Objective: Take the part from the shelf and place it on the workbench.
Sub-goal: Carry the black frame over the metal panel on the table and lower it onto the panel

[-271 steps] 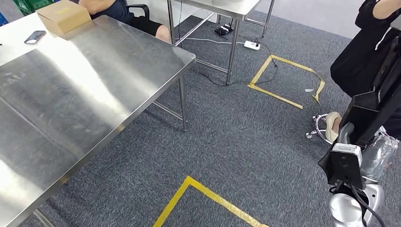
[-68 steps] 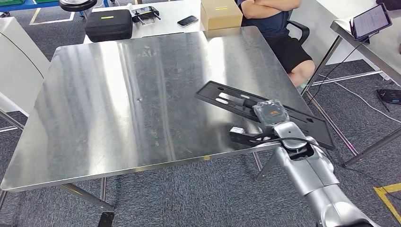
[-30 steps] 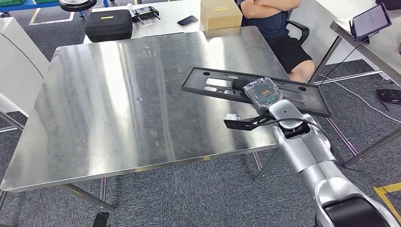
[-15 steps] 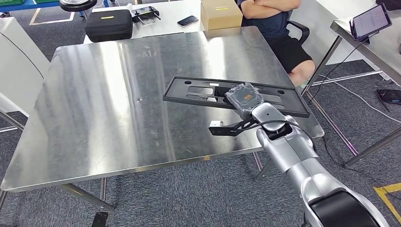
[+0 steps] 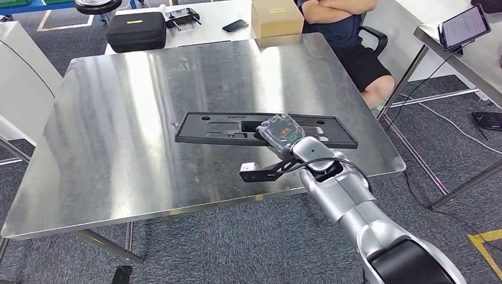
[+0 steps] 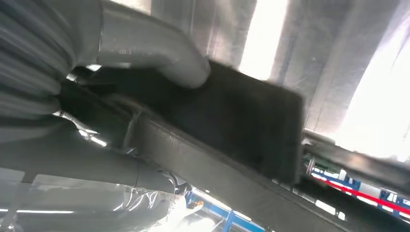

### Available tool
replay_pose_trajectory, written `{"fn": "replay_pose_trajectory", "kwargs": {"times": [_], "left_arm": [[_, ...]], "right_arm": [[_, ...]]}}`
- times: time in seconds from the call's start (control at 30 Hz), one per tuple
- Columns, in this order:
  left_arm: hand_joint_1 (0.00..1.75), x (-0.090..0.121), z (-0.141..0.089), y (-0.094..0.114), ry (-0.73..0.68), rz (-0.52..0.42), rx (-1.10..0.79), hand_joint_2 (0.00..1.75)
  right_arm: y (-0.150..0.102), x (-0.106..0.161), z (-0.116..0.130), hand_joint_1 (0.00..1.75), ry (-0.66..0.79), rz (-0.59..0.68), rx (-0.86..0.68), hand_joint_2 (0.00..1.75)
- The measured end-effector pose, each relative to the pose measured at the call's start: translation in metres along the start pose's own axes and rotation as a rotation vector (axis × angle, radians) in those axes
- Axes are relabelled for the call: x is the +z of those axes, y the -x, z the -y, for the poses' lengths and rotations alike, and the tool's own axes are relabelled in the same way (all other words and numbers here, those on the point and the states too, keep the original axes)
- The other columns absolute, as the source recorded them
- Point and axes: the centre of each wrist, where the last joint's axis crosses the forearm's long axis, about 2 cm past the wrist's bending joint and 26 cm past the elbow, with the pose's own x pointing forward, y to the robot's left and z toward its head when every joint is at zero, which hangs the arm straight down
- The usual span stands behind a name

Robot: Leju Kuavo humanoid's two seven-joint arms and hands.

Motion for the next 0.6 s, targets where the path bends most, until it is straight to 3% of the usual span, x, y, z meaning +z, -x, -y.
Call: {"fn": "replay_pose_trajectory", "kwargs": {"times": [0.1,0.6], "left_arm": [[0.0,0.0,0.0,0.0,-0.009,-0.022,-0.009,0.0],[0.0,0.0,-0.006,0.003,-0.047,-0.084,0.016,0.0]], "right_arm": [[-0.003,0.001,-0.004,0.0,-0.008,-0.006,0.001,1.75],[0.004,0.015,-0.021,0.0,-0.042,-0.042,0.029,1.75]]}}
